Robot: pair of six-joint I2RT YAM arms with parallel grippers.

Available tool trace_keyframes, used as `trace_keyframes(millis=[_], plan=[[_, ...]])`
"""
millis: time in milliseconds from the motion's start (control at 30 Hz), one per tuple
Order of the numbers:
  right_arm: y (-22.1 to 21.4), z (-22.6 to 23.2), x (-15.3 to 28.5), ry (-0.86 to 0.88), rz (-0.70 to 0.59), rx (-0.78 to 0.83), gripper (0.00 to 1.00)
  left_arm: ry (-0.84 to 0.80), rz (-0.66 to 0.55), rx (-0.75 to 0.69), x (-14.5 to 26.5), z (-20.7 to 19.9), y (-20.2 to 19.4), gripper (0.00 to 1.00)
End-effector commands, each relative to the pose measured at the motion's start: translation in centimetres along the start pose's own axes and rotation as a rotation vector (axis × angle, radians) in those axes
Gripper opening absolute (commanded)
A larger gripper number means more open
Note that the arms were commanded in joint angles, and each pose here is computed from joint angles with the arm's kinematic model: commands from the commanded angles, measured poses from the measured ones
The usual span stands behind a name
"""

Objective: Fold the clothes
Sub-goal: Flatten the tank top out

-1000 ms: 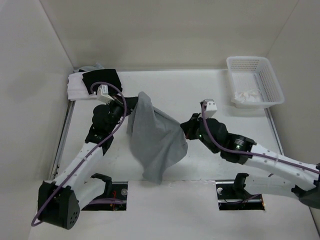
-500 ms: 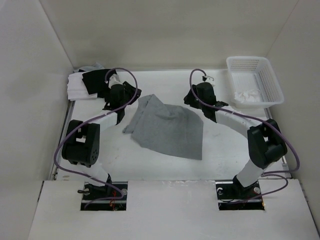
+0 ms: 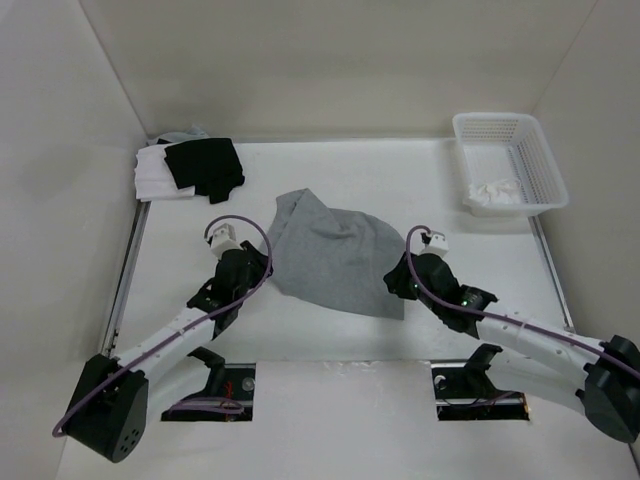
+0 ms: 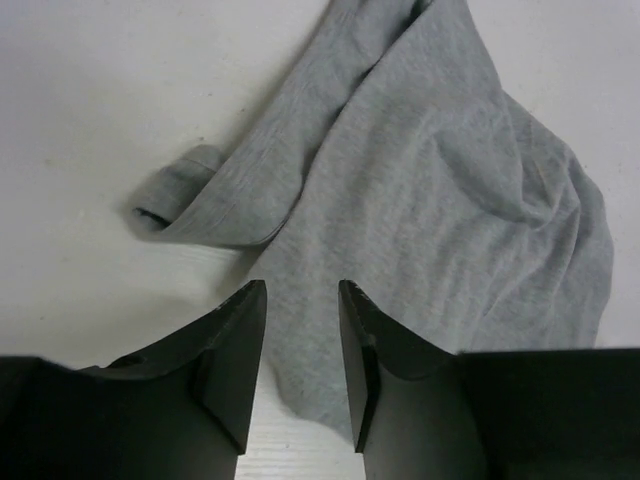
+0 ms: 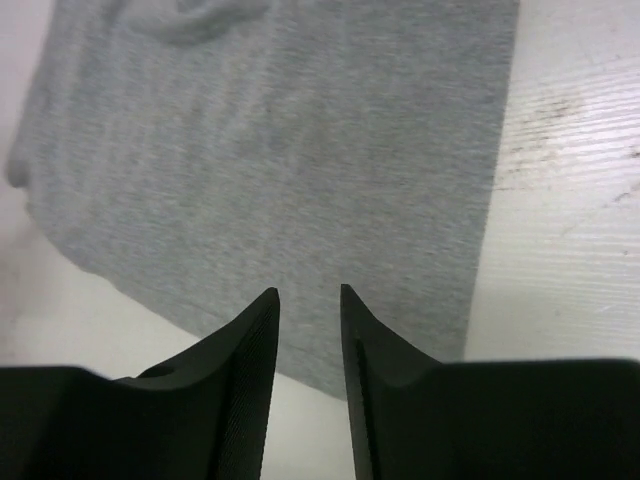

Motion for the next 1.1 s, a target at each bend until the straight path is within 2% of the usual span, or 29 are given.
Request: trace_keyframes(millis=[0, 200, 300, 400, 433, 500, 600, 700, 767, 800, 867, 900, 1000, 1067], plan=[[0.4, 0.5, 0.9, 0.018, -0.045, -0.048, 0.42, 0.056, 0.047, -0.003, 0.4, 1.5, -1.1, 0.39], [-1.6, -0.7, 0.8, -0.011, -0.007, -0.071, 0.44, 0.032, 0.106, 0.004, -1.2, 1.0, -2.3, 0.40], [-1.8, -0.7, 0.9, 0.000, -0.014, -0.077, 0.44, 0.046, 0.129, -0.002, -1.9, 0.9, -2.7, 0.32], [-1.4, -0.8, 1.0, 0.007, -0.035, -0.083, 0.45, 0.057, 0.142, -0.009, -2.2, 0.8, -2.9, 0.10], [-1.3, -0.8, 0.9, 0.006, -0.037, -0.081, 0.45, 0.050, 0.144, 0.000, -1.9, 0.6, -2.8, 0.06], [-1.4, -0.8, 0.8, 0.003, -0.032, -0.074, 0.45, 0.042, 0.153, 0.005, -1.2, 0.0, -2.5, 0.04], [-1.6, -0.7, 0.3, -0.003, -0.020, -0.061, 0.48, 0.093, 0.209, 0.057, 2.3, -1.3, -1.7, 0.03], [-1.8, -0.7, -0.1, -0.001, -0.025, -0.061, 0.50, 0.134, 0.276, 0.085, 6.5, -3.4, -0.9, 0.05], [-1.9, -0.8, -0.3, -0.002, -0.033, -0.065, 0.50, 0.135, 0.304, 0.066, 9.3, -5.5, 0.3, 0.10], [-1.9, -0.9, -0.4, 0.004, -0.040, -0.071, 0.51, 0.141, 0.308, 0.050, 9.9, -6.0, 0.7, 0.18], [-1.9, -1.0, -0.7, 0.005, -0.040, -0.072, 0.53, 0.183, 0.300, -0.017, 9.9, -6.3, 1.3, 0.42], [-1.8, -1.0, -0.8, 0.008, -0.038, -0.067, 0.53, 0.212, 0.293, -0.036, 9.4, -6.0, 1.3, 0.48], [-1.9, -0.9, -0.7, 0.018, -0.034, -0.065, 0.56, 0.248, 0.293, -0.034, 7.9, -4.7, 0.4, 0.49], [-2.0, -1.1, -0.6, 0.010, -0.036, -0.071, 0.56, 0.258, 0.276, -0.027, 7.3, -3.7, 0.0, 0.45]])
Point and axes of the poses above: each gripper's point midway between its finger pads, its own x axis back along the fingers, its own z axis along the line the jaws close on, y = z × x, the point moved 7 cm from there along x, back along the fingers, and after that the axes turned 14 degrees about x, right-handed, at the moved point
